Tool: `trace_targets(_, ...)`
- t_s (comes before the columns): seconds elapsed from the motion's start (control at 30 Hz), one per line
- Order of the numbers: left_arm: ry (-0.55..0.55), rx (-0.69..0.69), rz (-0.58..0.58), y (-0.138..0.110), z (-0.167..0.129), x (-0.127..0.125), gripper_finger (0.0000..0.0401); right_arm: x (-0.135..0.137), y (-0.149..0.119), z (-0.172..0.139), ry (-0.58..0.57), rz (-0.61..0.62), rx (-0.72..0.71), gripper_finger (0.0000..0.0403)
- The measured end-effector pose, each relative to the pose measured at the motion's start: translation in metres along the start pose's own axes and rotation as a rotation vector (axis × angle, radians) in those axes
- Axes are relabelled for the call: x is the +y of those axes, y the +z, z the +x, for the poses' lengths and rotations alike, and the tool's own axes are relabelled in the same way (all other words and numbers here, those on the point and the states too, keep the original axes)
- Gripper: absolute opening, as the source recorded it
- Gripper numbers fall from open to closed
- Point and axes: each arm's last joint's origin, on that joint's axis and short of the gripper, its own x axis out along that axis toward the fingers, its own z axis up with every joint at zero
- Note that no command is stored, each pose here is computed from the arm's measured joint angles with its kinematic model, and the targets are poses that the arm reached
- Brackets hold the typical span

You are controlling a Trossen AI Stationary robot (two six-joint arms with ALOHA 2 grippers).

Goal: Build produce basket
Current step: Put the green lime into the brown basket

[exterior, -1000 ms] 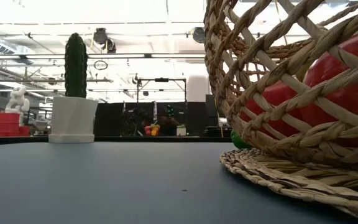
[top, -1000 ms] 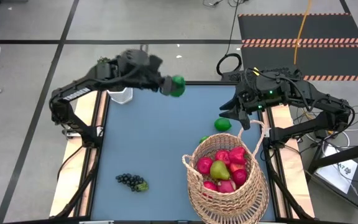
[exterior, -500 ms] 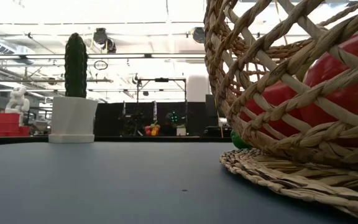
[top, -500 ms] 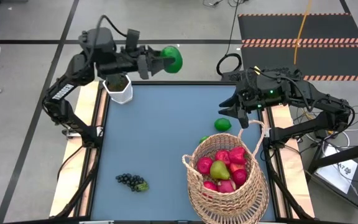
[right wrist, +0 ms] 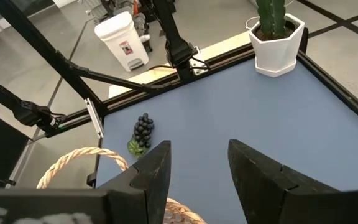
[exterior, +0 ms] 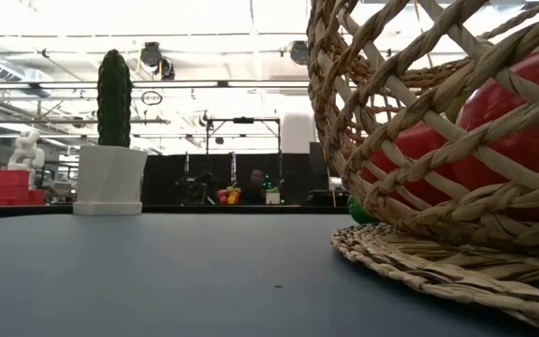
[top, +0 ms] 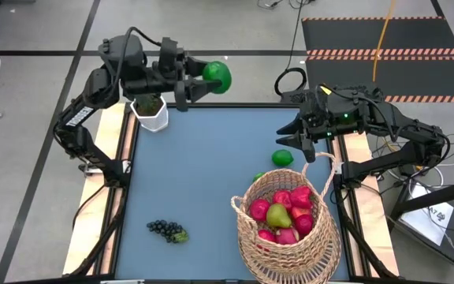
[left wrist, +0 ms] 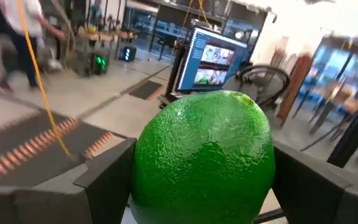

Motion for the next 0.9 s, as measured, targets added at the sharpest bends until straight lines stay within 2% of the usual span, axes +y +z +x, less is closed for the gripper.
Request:
trace_targets(0.2, 0.0, 0.0, 0.303, 0.0, 0.0, 0.0, 0.0327, 0.0, 0.0, -0.0001, 0.0, -0.027, 0.0, 0.0153)
trace_targets(0.37, 0.0, 0.0, 0.497, 0.0, 0.0, 0.0, 0.034, 0.0, 0.0, -0.0001, 0.0, -0.033, 0.0, 0.0153)
trace_targets(0.9, 0.003, 0.0, 0.804, 0.0, 0.0, 0.0001, 0.0346, 0.0, 0.0, -0.0001, 0.0, -0.047, 0.0, 0.0153)
